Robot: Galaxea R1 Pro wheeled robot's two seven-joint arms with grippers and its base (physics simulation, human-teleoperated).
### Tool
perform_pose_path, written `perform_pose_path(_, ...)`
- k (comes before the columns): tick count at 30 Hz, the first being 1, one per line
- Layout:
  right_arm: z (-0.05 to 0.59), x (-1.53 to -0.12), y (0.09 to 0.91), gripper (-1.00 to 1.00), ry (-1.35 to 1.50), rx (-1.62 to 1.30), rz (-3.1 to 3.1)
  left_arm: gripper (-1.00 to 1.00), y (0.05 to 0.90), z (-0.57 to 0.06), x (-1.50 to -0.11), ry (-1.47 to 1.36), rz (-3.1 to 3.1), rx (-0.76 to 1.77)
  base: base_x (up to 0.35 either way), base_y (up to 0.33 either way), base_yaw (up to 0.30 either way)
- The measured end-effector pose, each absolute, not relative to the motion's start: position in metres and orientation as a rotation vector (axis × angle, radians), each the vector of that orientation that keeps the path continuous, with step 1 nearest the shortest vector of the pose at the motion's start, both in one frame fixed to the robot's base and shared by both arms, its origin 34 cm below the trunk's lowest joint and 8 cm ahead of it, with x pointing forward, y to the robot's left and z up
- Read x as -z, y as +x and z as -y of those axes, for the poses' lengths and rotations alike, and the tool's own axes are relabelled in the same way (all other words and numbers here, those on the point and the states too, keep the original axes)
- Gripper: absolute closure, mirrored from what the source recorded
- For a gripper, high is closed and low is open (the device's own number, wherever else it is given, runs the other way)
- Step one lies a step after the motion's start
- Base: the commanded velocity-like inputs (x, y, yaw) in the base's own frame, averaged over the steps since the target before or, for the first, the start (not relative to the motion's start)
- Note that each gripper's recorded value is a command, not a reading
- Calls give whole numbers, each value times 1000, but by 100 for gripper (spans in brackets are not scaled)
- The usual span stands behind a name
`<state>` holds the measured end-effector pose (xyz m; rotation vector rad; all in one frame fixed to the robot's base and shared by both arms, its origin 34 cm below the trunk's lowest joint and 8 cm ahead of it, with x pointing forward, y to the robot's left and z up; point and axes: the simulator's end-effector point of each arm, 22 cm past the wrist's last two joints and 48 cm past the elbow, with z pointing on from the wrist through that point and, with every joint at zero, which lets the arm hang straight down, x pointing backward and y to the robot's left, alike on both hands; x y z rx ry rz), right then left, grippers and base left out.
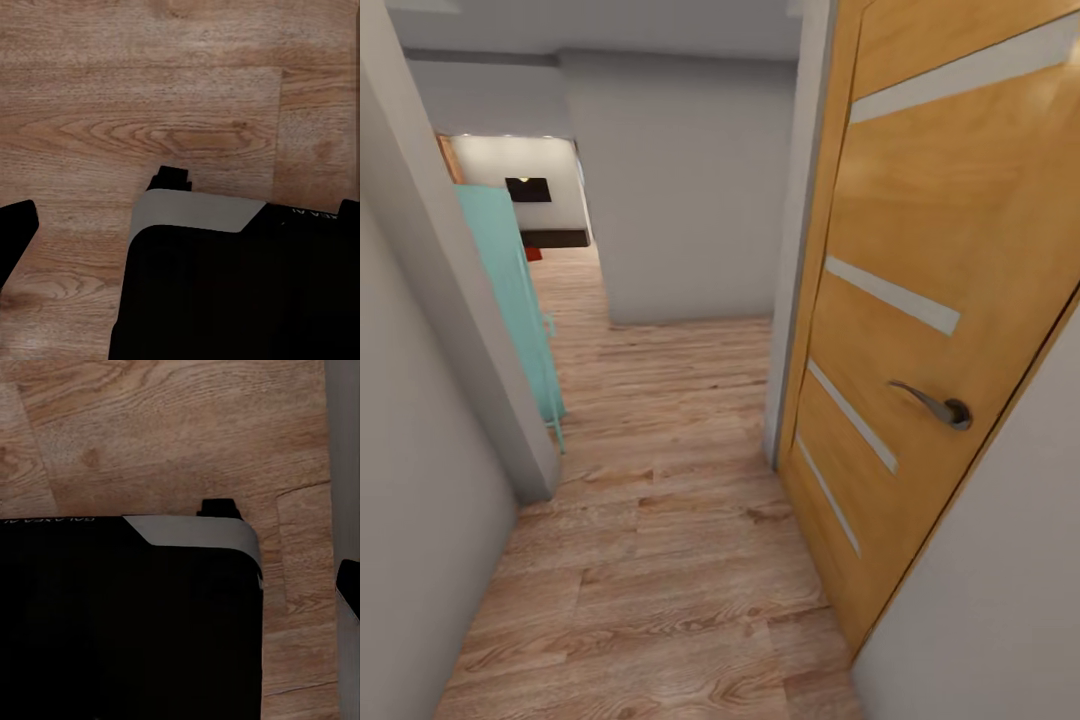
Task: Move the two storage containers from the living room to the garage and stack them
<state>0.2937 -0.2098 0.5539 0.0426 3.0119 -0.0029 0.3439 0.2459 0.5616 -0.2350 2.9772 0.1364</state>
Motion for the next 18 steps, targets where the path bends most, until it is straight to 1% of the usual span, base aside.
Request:
perform_pose_path(3,209,-554,294,-100,42,1,-3012,-100,344,-246,-562,-235,-2977,-136,323,0,4)
perform_pose_path(6,208,-554,294,-100,42,-1,-3012,-100,344,-246,-562,-235,-2977,-136,323,0,131)
perform_pose_path(18,208,-554,294,-100,42,0,-3012,-100,344,-245,-562,-235,-2977,-134,323,0,259)
